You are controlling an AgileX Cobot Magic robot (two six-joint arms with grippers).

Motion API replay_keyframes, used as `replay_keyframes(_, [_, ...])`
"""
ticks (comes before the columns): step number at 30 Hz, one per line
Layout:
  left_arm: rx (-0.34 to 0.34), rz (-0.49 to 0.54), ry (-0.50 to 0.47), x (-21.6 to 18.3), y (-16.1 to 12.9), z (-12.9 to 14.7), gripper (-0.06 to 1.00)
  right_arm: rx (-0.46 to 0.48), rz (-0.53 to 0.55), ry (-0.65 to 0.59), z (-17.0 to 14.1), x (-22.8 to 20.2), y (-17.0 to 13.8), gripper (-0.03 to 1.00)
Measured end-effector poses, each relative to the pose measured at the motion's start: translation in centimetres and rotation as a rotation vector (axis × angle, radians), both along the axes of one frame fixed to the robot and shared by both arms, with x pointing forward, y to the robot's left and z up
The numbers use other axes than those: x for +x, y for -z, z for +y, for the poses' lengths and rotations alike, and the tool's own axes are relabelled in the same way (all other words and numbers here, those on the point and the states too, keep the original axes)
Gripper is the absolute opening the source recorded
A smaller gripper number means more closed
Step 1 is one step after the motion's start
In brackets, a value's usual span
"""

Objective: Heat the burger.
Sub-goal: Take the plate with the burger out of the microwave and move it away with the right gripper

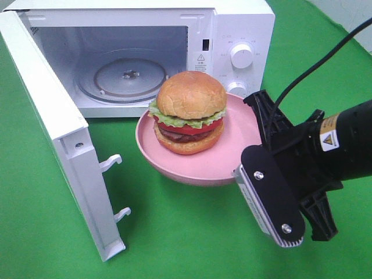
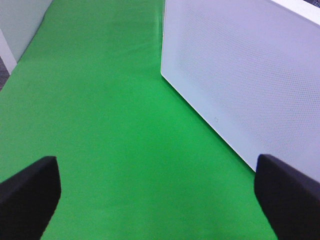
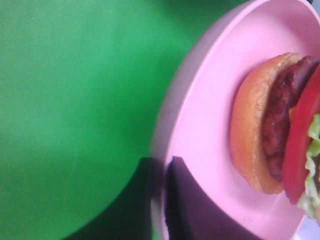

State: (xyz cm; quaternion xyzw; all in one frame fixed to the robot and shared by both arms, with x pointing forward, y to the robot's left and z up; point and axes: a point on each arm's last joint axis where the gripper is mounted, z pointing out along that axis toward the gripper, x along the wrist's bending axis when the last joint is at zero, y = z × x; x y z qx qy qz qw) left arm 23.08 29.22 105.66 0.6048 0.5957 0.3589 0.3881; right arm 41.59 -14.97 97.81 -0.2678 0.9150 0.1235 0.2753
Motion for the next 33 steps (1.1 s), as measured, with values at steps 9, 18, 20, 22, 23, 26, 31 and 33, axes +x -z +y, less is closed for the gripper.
replay_keyframes(9, [0.0,0.0,0.0,0.0,0.0,0.0,0.97,-0.017,-0.01,0.061,-2.5,-2.3,0.0,0.04])
replay_keyframes(18, [0.0,0.0,0.0,0.0,0.0,0.0,0.97,-0.042,-0.013,0.178,-5.1,-4.3,-0.3,0.04])
replay_keyframes(20, [0.0,0.0,0.0,0.0,0.0,0.0,0.97,-0.033,-0.009,0.219,-5.6,-4.6,-0.4,0.04])
replay_keyframes(22, [0.0,0.0,0.0,0.0,0.0,0.0,0.97,-0.03,-0.008,0.257,-6.1,-4.9,-0.4,0.04])
replay_keyframes(23, [0.0,0.0,0.0,0.0,0.0,0.0,0.97,-0.03,-0.008,0.257,-6.1,-4.9,-0.4,0.04])
replay_keyframes(26, [0.0,0.0,0.0,0.0,0.0,0.0,0.97,-0.036,0.007,0.326,-6.7,-5.1,-0.3,0.04])
replay_keyframes(31, [0.0,0.0,0.0,0.0,0.0,0.0,0.97,-0.066,0.002,0.475,-7.7,-5.1,-0.3,0.05])
replay_keyframes(33, [0.0,0.0,0.0,0.0,0.0,0.0,0.97,-0.075,-0.008,0.522,-8.1,-5.0,-0.4,0.05])
